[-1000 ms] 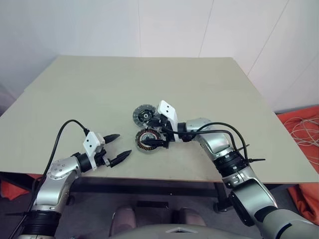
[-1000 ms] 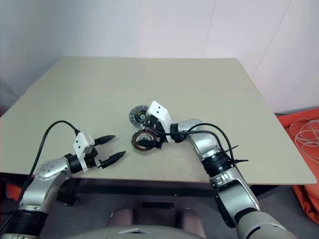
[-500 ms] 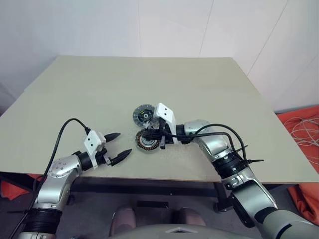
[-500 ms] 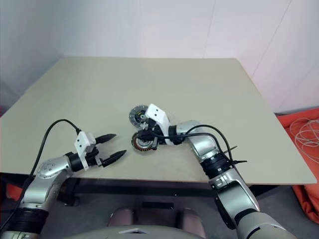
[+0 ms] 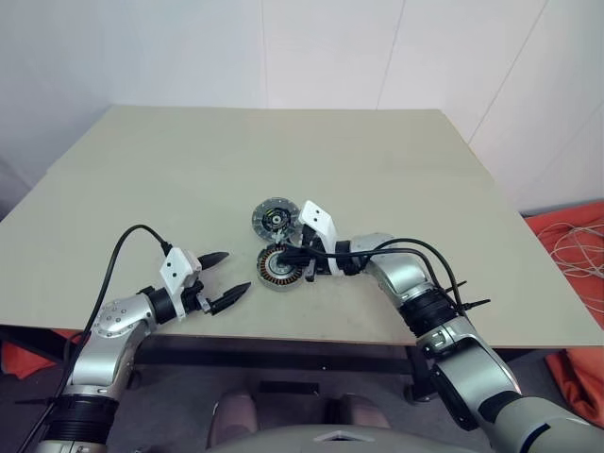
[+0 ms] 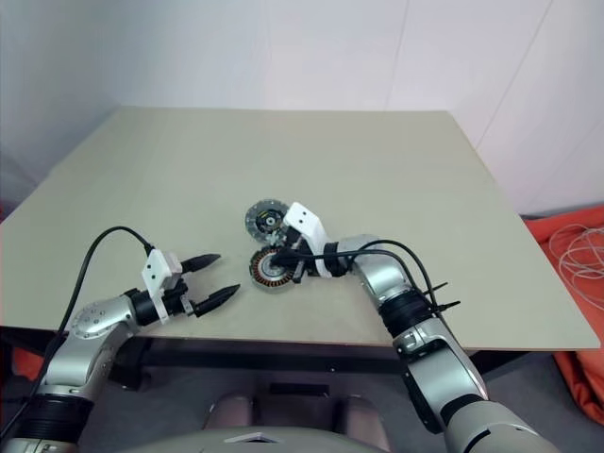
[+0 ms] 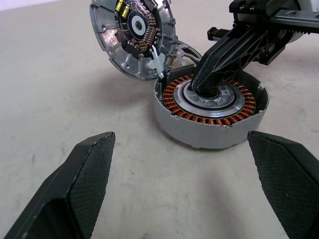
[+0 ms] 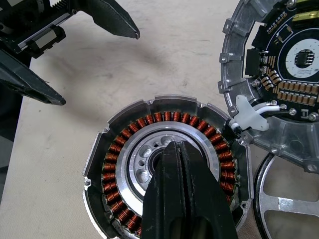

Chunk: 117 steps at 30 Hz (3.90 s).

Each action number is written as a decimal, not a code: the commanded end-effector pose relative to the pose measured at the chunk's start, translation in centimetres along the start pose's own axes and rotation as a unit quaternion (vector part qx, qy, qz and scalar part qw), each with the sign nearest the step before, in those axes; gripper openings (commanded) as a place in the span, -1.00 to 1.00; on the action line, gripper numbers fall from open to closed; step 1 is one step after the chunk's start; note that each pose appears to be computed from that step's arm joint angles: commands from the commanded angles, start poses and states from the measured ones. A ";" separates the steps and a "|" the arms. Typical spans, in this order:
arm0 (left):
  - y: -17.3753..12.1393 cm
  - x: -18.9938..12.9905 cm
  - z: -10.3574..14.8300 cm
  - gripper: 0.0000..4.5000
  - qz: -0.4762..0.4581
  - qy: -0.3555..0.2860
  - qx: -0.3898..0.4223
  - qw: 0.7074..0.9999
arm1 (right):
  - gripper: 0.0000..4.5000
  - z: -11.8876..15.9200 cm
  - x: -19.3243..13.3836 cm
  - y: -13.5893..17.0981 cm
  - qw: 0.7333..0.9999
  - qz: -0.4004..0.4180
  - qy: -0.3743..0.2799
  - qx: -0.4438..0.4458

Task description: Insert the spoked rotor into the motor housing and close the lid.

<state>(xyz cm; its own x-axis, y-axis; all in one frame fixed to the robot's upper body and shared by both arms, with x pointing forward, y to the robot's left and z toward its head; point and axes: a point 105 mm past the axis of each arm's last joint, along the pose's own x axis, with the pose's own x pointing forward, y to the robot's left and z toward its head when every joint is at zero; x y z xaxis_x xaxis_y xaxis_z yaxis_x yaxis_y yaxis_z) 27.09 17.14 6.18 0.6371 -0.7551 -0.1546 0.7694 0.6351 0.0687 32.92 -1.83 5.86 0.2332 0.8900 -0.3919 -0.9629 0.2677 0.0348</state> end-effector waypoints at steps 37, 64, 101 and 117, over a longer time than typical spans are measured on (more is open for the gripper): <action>0.1 0.4 1.2 1.00 0.005 -0.018 0.017 1.000 | -0.99 3.0 -4.5 -1.8 0.996 -0.054 -0.067 0.035; 1.0 -0.1 1.5 1.00 0.020 -0.020 0.021 0.999 | 0.99 -2.6 -7.4 -5.9 0.867 -0.133 -0.102 0.470; 0.6 -0.1 1.3 1.00 0.022 -0.020 0.017 0.999 | 0.99 -1.5 -2.0 -3.7 0.858 -0.077 -0.073 0.503; 0.5 0.1 1.4 1.00 0.019 -0.022 0.018 0.999 | -0.53 -1.7 -2.4 -4.4 0.844 -0.097 -0.089 0.520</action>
<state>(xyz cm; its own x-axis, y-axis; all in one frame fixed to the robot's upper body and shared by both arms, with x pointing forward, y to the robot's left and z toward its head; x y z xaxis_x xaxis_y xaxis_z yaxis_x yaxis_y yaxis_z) 27.42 17.41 6.34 0.6699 -0.7283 -0.1445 0.7413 0.6671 0.0743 36.26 -5.75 5.14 0.4705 0.8155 -0.3369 -0.3012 0.5073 0.8074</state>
